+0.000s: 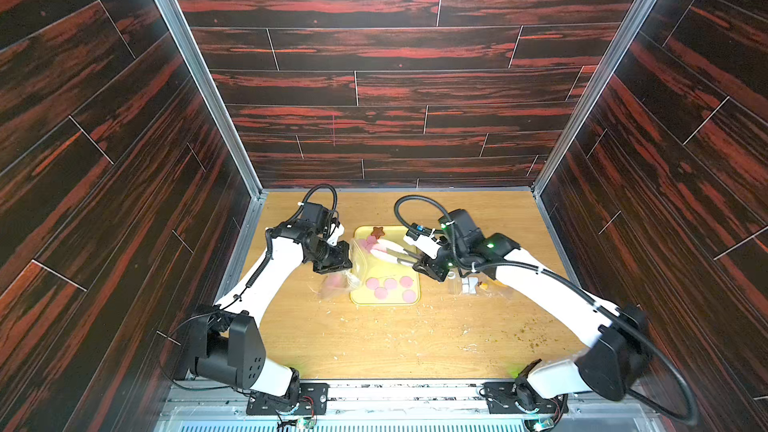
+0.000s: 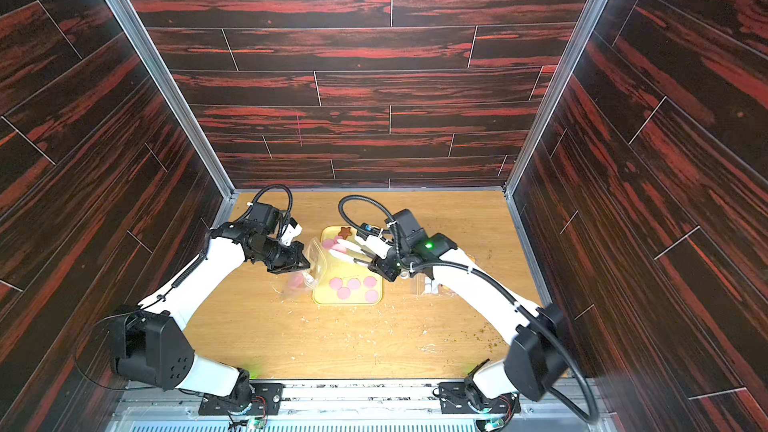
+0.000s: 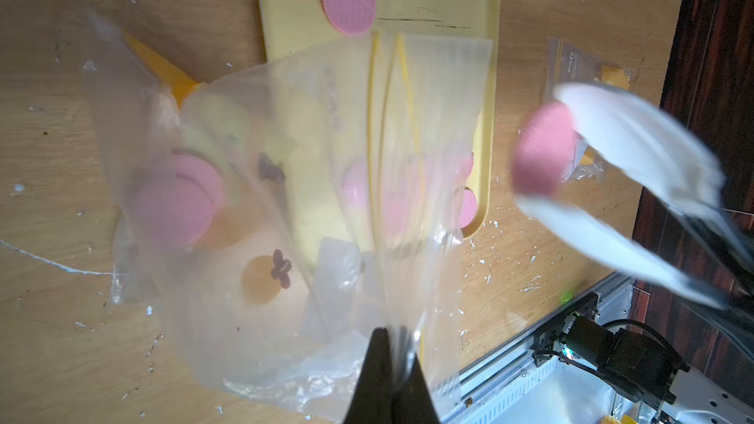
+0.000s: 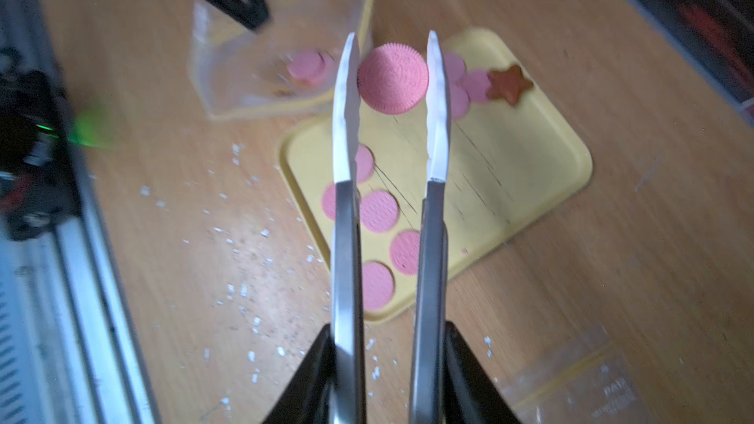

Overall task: Put the cookies into a resealable bag to prevent moisture
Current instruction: Place the cookie in the ziploc bag.

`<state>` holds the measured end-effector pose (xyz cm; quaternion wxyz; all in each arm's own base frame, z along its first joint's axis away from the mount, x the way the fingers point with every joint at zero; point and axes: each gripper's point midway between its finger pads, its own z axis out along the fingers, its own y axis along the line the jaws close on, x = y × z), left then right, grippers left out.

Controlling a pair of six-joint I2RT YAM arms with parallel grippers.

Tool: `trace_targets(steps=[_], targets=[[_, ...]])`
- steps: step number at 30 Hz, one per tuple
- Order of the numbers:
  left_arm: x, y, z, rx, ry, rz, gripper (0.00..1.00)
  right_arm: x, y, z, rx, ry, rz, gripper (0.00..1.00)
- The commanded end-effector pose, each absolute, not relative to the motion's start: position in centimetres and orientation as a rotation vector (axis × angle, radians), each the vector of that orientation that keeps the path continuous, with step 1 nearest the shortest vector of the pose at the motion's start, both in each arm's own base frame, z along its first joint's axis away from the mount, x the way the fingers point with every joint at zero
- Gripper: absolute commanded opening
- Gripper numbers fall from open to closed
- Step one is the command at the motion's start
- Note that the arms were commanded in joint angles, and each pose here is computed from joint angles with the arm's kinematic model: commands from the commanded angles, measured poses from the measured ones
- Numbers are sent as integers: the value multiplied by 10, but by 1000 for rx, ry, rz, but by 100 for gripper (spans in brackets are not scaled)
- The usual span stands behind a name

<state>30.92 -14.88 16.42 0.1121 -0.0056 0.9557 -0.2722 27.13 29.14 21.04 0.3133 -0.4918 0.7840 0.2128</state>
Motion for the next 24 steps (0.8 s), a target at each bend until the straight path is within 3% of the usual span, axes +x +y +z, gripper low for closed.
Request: trace_targets(steps=[1, 7, 15, 24], targets=[[311, -148, 170, 8, 2795, -796, 0, 254, 314, 221, -1343, 1988, 777, 41], [309, -147, 174, 9, 2783, -798, 0, 256, 329, 199, -1385, 2036, 841, 42], [308, -148, 176, 8, 2780, -810, 0, 251, 339, 207, -1402, 1988, 936, 49], [310, -147, 180, 8, 2767, -792, 0, 264, 304, 212, -1285, 2042, 780, 51]])
